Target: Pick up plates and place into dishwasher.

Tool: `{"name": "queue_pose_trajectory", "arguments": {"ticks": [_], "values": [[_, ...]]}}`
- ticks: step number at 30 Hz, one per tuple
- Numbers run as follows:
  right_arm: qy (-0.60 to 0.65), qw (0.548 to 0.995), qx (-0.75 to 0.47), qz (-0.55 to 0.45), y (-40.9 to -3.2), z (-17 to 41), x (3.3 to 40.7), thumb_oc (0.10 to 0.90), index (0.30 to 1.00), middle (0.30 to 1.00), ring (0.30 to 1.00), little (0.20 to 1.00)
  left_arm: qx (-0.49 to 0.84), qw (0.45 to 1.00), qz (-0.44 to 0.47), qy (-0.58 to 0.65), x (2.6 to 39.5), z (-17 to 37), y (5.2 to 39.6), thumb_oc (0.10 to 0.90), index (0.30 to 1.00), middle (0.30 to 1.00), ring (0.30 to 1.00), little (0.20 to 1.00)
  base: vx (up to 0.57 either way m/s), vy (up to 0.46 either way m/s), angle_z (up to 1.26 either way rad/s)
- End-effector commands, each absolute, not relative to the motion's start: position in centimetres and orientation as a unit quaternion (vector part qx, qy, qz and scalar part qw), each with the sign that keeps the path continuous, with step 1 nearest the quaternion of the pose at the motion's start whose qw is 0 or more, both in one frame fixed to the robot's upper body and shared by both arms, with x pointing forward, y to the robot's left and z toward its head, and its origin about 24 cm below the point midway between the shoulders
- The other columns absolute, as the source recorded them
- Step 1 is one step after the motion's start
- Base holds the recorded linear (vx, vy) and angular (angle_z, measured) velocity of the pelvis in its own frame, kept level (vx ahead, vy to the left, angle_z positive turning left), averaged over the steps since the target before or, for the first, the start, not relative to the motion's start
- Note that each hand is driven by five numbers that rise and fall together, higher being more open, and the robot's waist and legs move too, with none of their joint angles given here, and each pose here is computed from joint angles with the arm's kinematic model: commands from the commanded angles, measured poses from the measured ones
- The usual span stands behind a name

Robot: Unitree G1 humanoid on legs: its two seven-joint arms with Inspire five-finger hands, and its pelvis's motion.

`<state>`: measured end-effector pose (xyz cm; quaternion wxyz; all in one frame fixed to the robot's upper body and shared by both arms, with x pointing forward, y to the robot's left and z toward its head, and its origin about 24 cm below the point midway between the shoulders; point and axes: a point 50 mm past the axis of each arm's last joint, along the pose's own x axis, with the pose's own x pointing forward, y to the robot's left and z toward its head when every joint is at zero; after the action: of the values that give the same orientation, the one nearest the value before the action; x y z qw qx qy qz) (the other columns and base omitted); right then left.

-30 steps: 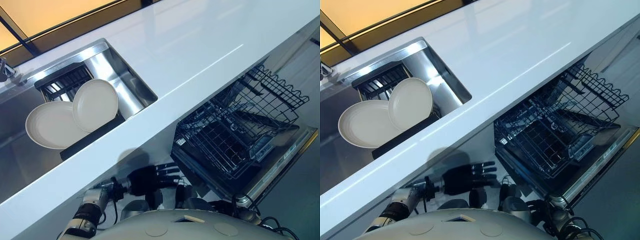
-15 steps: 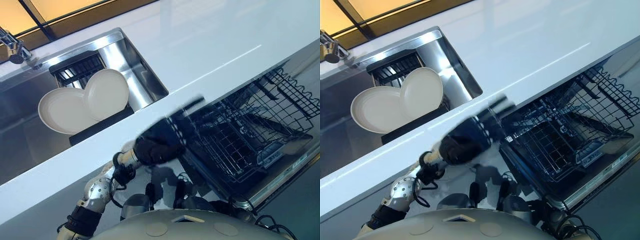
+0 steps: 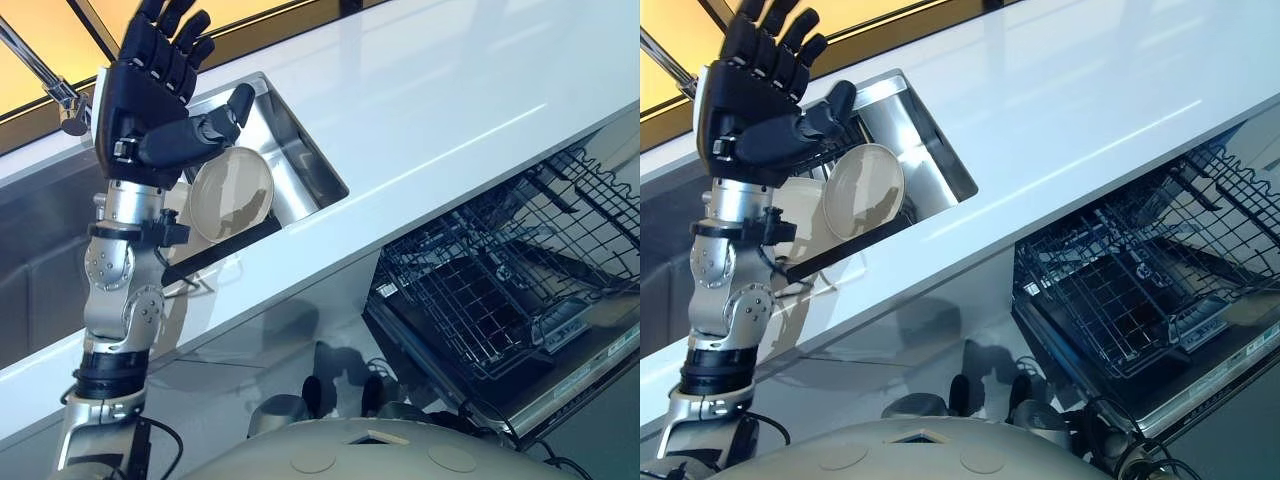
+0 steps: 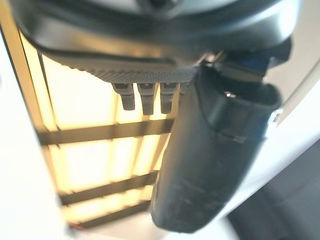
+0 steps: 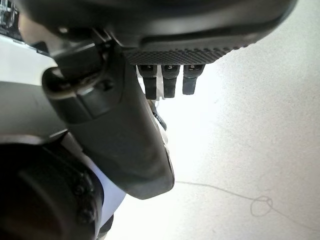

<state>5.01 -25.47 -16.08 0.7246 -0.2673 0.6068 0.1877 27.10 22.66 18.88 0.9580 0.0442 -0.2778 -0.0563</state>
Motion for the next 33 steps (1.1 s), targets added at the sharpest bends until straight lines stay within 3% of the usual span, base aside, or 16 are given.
{"name": "queue_pose_trajectory", "arguments": {"ticks": [1, 9, 19, 25, 33], "values": [[0.577, 0.746, -0.269, 0.197, -24.9, -15.8, 7.5, 0.8, 0.9, 0.9, 0.9, 0.9, 0.134, 0.936, -0.004, -0.326, 28.8, 23.6, 24.0, 0.8, 0.9, 0.9, 0.9, 0.9, 0.07, 0.071, -0.11], [0.589, 0.742, -0.263, 0.183, -25.5, -15.7, 7.2, 0.8, 0.9, 0.9, 0.9, 0.9, 0.253, 0.947, 0.068, -0.188, 31.1, 22.5, 29.4, 0.8, 0.9, 0.9, 0.9, 0.9, 0.07, 0.072, -0.16], [0.597, 0.742, -0.26, 0.159, -26.3, -15.6, 6.2, 0.8, 0.9, 0.9, 0.9, 0.9, 0.334, 0.934, 0.115, -0.045, 30.9, 21.7, 35.5, 0.8, 0.9, 0.9, 0.9, 0.9, 0.05, 0.079, -0.1], [0.591, 0.743, -0.271, 0.159, -26.5, -15.4, 6.5, 0.8, 0.9, 0.9, 0.9, 0.9, 0.343, 0.934, 0.1, 0.007, 30.7, 21.5, 36.8, 0.8, 0.9, 0.9, 0.9, 0.9, 0.02, 0.075, -0.12], [0.585, 0.744, -0.282, 0.156, -27.1, -15.1, 7.1, 0.8, 0.9, 0.9, 0.9, 0.9, 0.311, 0.949, 0.047, 0.002, 31.6, 22.2, 35.6, 0.8, 0.9, 0.9, 0.9, 0.9, 0.01, 0.05, -0.04]]}}
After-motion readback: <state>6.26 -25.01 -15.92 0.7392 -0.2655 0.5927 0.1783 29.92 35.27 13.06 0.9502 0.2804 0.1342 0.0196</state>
